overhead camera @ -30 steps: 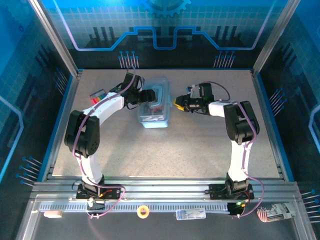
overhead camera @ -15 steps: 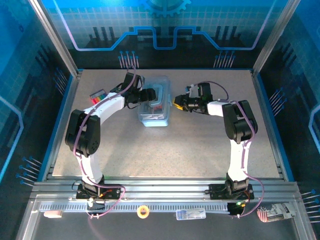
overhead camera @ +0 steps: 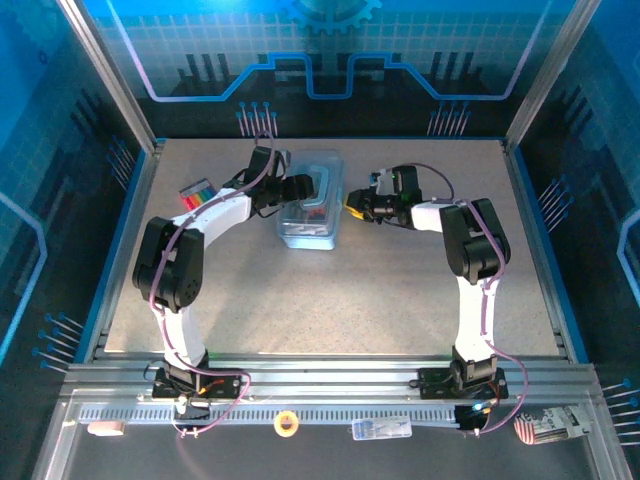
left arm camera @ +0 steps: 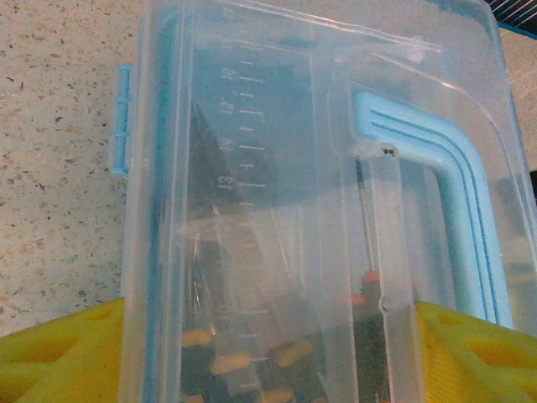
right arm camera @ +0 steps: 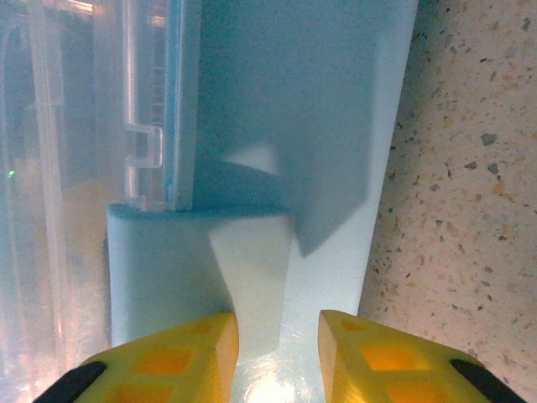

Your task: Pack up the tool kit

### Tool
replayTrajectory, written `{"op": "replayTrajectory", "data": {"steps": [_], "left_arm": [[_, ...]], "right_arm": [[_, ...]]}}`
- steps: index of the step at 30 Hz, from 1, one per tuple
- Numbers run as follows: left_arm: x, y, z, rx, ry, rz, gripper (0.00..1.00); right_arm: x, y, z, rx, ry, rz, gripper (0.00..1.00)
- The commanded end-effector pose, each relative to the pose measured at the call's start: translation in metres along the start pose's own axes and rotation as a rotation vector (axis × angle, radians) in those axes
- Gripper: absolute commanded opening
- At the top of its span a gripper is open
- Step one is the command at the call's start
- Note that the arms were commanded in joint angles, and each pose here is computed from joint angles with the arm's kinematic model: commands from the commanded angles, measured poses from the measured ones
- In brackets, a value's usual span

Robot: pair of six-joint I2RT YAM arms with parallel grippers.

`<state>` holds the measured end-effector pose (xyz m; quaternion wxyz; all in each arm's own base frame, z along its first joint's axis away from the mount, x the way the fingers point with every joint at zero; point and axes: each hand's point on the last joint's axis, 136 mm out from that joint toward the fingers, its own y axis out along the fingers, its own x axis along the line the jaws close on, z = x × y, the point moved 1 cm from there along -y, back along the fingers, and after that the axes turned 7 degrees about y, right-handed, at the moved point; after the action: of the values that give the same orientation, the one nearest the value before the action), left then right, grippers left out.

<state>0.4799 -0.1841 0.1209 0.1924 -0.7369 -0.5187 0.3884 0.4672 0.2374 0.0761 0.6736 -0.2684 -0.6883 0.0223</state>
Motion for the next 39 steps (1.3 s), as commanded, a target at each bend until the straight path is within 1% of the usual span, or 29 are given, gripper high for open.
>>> {"op": "replayTrajectory", "data": {"steps": [1, 5, 7, 9, 11, 12, 14, 15, 17, 19, 21, 24, 27, 30, 31, 33, 36, 38, 39], "left_arm": [[0.01, 0.026, 0.176, 0.575, -0.191, -0.053, 0.33], [-0.003, 0.006, 0.156, 0.518, -0.144, -0.158, 0.4], [-0.01, 0.0, 0.145, 0.493, -0.12, -0.207, 0.48], [-0.021, -0.004, 0.135, 0.469, -0.123, -0.221, 0.53], [-0.032, -0.005, 0.128, 0.453, -0.12, -0.206, 0.58], [-0.036, -0.007, 0.124, 0.446, -0.114, -0.203, 0.63], [-0.052, -0.01, 0.112, 0.435, -0.135, -0.151, 0.69], [-0.059, -0.012, 0.104, 0.418, -0.134, -0.127, 0.76], [-0.063, -0.019, 0.087, 0.37, -0.115, -0.135, 0.89], [-0.065, -0.026, 0.072, 0.339, -0.094, -0.148, 0.99], [-0.069, -0.033, 0.057, 0.304, -0.069, -0.141, 0.99], [-0.081, -0.049, 0.033, 0.222, -0.004, -0.087, 0.99], [-0.092, -0.082, 0.009, 0.104, 0.069, -0.043, 0.99], [-0.101, -0.119, -0.01, -0.031, 0.118, 0.004, 0.99], [-0.102, -0.132, -0.013, -0.076, 0.119, 0.015, 0.99], [-0.102, -0.149, -0.012, -0.136, 0.133, 0.023, 0.99], [-0.086, -0.166, -0.002, -0.21, 0.173, -0.066, 0.99], [-0.073, -0.173, 0.013, -0.207, 0.185, -0.143, 0.99], [-0.067, -0.175, 0.02, -0.204, 0.19, -0.181, 0.99]], "right_arm": [[-0.004, 0.001, 0.01, 0.003, 0.009, 0.044, 0.34], [-0.025, -0.06, -0.007, -0.122, 0.028, 0.187, 0.38], [-0.032, -0.088, -0.014, -0.189, 0.037, 0.243, 0.42], [-0.036, -0.112, -0.018, -0.235, 0.038, 0.283, 0.44], [-0.034, -0.127, -0.02, -0.263, 0.032, 0.294, 0.44], [-0.032, -0.133, -0.02, -0.276, 0.027, 0.299, 0.45], [-0.027, -0.143, -0.019, -0.291, 0.015, 0.302, 0.46], [-0.023, -0.146, -0.018, -0.296, 0.006, 0.302, 0.46], [-0.015, -0.151, -0.017, -0.303, -0.012, 0.295, 0.47], [-0.008, -0.153, -0.015, -0.301, -0.022, 0.284, 0.48], [-0.001, -0.156, -0.013, -0.301, -0.035, 0.277, 0.49], [0.011, -0.163, -0.01, -0.311, -0.064, 0.266, 0.51], [0.031, -0.173, -0.007, -0.321, -0.099, 0.245, 0.56], [0.055, -0.186, 0.0, -0.352, -0.156, 0.243, 0.67], [0.064, -0.191, 0.002, -0.365, -0.183, 0.242, 0.82], [0.084, -0.198, 0.01, -0.389, -0.256, 0.236, 1.0], [0.111, -0.206, 0.025, -0.434, -0.391, 0.263, 1.0], [0.125, -0.206, 0.035, -0.412, -0.46, 0.259, 1.0], [0.128, -0.205, 0.039, -0.399, -0.46, 0.251, 1.0]]}}
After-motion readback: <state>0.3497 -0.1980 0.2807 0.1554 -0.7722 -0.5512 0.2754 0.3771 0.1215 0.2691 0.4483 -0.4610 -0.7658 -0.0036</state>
